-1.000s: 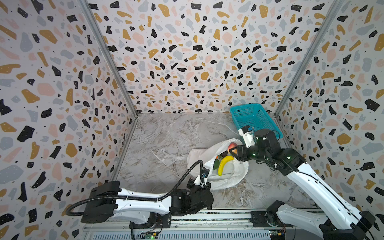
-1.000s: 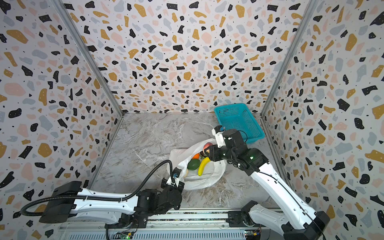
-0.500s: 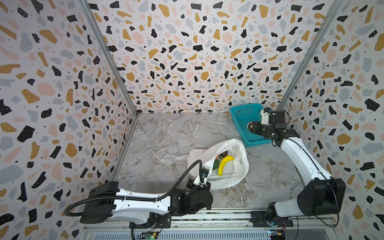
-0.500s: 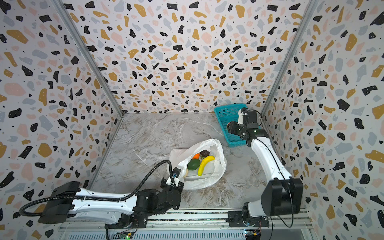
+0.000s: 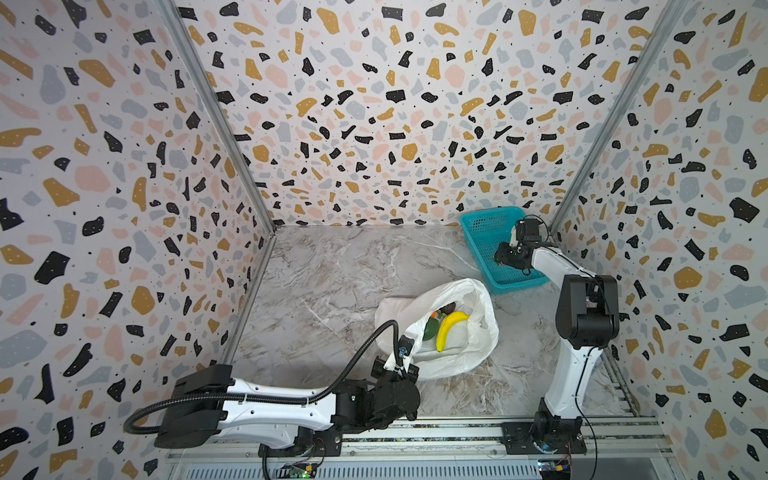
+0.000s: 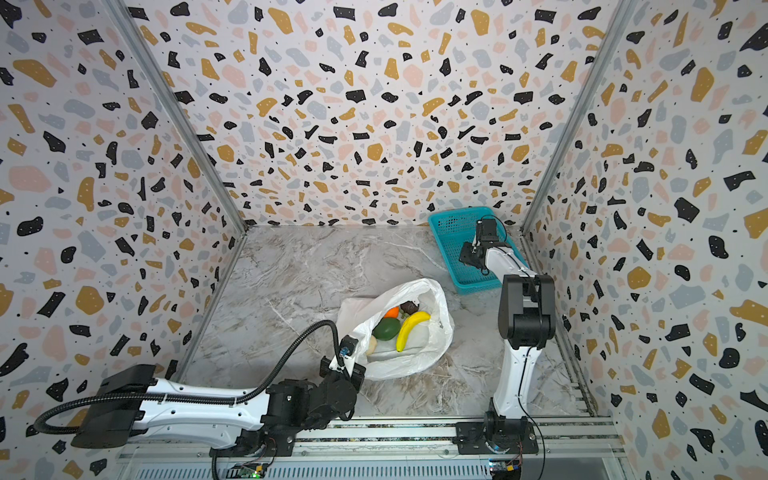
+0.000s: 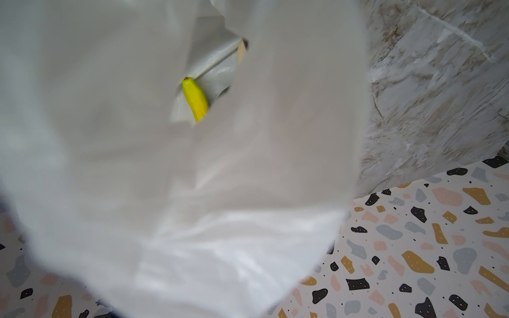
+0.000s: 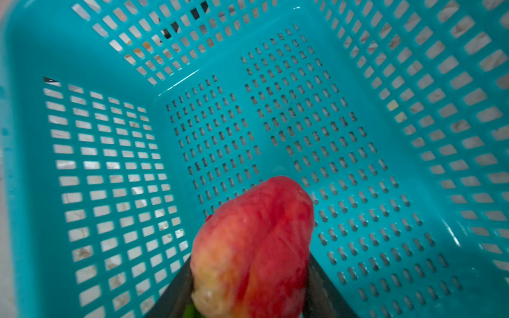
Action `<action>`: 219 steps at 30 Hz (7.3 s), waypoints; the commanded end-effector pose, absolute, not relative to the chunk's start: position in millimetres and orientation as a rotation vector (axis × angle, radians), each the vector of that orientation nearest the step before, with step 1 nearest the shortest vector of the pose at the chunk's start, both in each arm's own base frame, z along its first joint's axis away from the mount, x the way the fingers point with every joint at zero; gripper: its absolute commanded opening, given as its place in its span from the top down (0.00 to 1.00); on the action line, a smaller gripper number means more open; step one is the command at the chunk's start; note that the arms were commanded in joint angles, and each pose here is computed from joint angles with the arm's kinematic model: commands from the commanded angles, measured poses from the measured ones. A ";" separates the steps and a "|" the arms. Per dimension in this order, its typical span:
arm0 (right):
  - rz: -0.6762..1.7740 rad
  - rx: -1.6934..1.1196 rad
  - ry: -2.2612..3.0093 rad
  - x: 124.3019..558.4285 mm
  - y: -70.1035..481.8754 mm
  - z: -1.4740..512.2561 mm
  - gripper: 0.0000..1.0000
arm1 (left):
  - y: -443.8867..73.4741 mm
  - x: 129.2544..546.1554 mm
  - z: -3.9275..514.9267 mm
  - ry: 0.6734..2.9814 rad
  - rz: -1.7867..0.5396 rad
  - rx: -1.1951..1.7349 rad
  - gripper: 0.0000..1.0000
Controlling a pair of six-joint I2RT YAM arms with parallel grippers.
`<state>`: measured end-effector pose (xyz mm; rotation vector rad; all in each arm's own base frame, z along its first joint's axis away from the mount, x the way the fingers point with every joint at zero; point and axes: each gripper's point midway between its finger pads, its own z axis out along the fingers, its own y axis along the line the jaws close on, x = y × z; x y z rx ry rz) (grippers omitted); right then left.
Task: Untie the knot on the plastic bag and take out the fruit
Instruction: 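Carry the red apple over the teal basket and open the right gripper, then move the right gripper back into the bag toward the green lime, then grasp the green lime with the right gripper and lift it out, then carry the green lime to the teal basket and release it, then move the right gripper back into the bag toward the cream pear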
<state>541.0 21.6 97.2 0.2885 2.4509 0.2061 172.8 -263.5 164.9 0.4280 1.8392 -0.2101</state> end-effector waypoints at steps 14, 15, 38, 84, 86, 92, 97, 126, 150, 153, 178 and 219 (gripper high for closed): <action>0.232 0.243 2.394 510.9 19.5 146.9 0.19 | -245.4 179.4 156.8 1.817 -0.149 0.362 1.00; 0.243 0.236 2.388 506.3 21.0 154.5 0.18 | -244.4 179.3 156.5 1.817 -0.145 0.365 1.00; 0.744 -0.336 2.386 231.9 204.3 253.9 0.16 | -238.4 182.5 150.5 1.832 -0.134 0.377 1.00; 0.559 -0.164 2.488 293.0 297.3 80.1 0.07 | -240.8 176.3 149.3 1.889 -0.214 0.375 1.00; 0.570 -0.149 2.498 294.8 299.7 74.9 0.07 | -241.3 176.2 149.8 1.887 -0.216 0.377 1.00; 0.591 -0.152 2.537 295.7 309.3 57.6 0.09 | -243.5 175.9 150.0 1.886 -0.222 0.384 1.00; 0.589 -0.188 2.576 289.9 314.9 43.6 0.14 | -245.1 176.1 150.9 1.883 -0.224 0.387 1.00; 0.702 -0.608 2.524 190.3 277.5 154.9 0.50 | -242.3 183.0 162.9 1.844 -0.151 0.351 1.00; 0.565 -0.110 2.200 382.2 133.9 288.6 0.50 | -245.1 184.5 167.9 1.833 -0.140 0.354 1.00; 0.522 -0.005 2.195 409.5 111.5 274.2 0.50 | -245.8 184.4 167.6 1.832 -0.138 0.359 1.00; 0.322 0.292 2.362 524.0 17.0 128.0 0.34 | -243.1 182.9 166.8 1.829 -0.159 0.366 1.00; 0.555 -0.108 2.323 324.0 125.4 246.4 0.05 | -247.5 184.7 169.9 1.821 -0.152 0.353 1.00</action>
